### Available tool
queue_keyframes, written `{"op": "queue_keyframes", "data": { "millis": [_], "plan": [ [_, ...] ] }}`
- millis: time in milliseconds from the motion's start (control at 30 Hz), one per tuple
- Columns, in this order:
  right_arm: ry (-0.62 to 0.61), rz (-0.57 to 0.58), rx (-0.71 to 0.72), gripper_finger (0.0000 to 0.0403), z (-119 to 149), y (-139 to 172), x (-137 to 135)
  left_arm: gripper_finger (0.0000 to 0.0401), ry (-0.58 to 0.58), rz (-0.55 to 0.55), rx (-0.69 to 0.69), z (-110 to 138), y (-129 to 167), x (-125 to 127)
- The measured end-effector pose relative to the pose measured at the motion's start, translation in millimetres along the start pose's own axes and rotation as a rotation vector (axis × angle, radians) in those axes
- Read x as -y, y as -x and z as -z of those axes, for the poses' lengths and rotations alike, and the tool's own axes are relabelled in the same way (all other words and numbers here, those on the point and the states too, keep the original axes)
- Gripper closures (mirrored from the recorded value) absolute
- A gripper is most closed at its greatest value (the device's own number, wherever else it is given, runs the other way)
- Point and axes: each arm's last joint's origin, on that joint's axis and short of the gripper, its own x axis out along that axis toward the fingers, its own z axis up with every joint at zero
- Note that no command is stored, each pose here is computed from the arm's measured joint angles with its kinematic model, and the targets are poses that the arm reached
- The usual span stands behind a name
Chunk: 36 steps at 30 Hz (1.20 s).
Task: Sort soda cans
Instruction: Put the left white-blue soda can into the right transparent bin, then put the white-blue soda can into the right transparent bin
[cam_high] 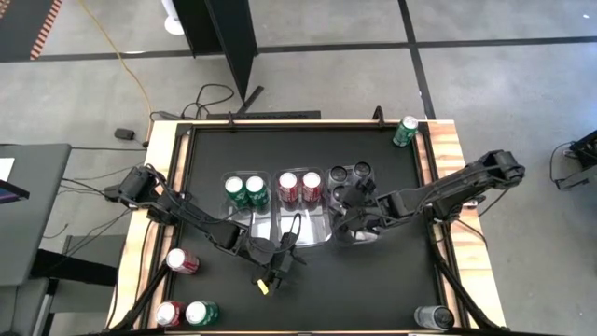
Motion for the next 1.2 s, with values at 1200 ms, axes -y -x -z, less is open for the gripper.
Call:
{"op": "queue_keyframes", "data": {
  "millis": [1200],
  "plan": [
    [0.186,0.075,0.128,0.0014,-39,34,-11,0.012,0.001,0.001,0.0,0,0,0]
  ]
}}
